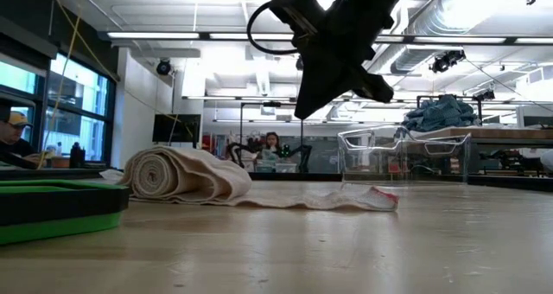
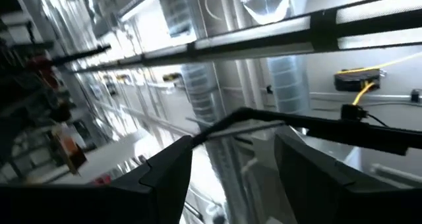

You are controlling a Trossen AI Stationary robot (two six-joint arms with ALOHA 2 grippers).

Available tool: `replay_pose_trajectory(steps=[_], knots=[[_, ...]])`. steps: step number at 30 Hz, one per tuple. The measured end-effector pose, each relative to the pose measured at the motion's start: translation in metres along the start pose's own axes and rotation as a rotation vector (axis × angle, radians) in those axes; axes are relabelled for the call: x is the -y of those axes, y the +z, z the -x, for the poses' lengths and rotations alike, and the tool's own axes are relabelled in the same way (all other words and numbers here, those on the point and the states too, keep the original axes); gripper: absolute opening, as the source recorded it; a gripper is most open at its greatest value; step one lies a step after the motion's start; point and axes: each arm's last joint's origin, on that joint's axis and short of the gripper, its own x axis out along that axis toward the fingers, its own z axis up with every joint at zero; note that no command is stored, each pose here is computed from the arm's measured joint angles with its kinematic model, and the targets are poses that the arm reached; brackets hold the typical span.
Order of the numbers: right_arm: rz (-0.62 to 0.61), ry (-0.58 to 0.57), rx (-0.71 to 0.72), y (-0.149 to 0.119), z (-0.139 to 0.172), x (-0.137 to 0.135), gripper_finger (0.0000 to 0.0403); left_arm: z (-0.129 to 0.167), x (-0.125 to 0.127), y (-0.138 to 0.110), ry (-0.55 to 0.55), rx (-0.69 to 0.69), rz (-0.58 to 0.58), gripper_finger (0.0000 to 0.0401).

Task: Roll bandage
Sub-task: Roll the white bandage

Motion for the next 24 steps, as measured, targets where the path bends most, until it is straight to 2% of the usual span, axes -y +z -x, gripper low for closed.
replay_pose_trajectory(steps=[5,13,18,21,24], knots=[[-0.036,-0.002,0.011,-0.0011,0.0003,-0.001,0.0,0.0,0.0009,-0.0018,-0.035,-0.073,0.006,0.0209],[-0.042,0.018,0.025,0.0006,0.0002,-0.0028,0.0,-0.0009,-0.0011,0.0022,-0.026,-0.055,0.012,0.0209],[-0.065,0.019,0.032,0.001,0.0002,-0.003,0.0,-0.0009,-0.0015,0.0013,-0.043,-0.103,-0.057,0.0206],[-0.066,0.014,0.044,0.0014,0.0002,-0.0029,0.0,-0.0008,-0.0015,0.0006,-0.063,-0.144,-0.099,0.0187],[-0.067,0.014,0.044,0.0015,0.0002,-0.0028,0.0,-0.0009,-0.0018,0.0006,-0.075,-0.167,-0.131,0.0136]])
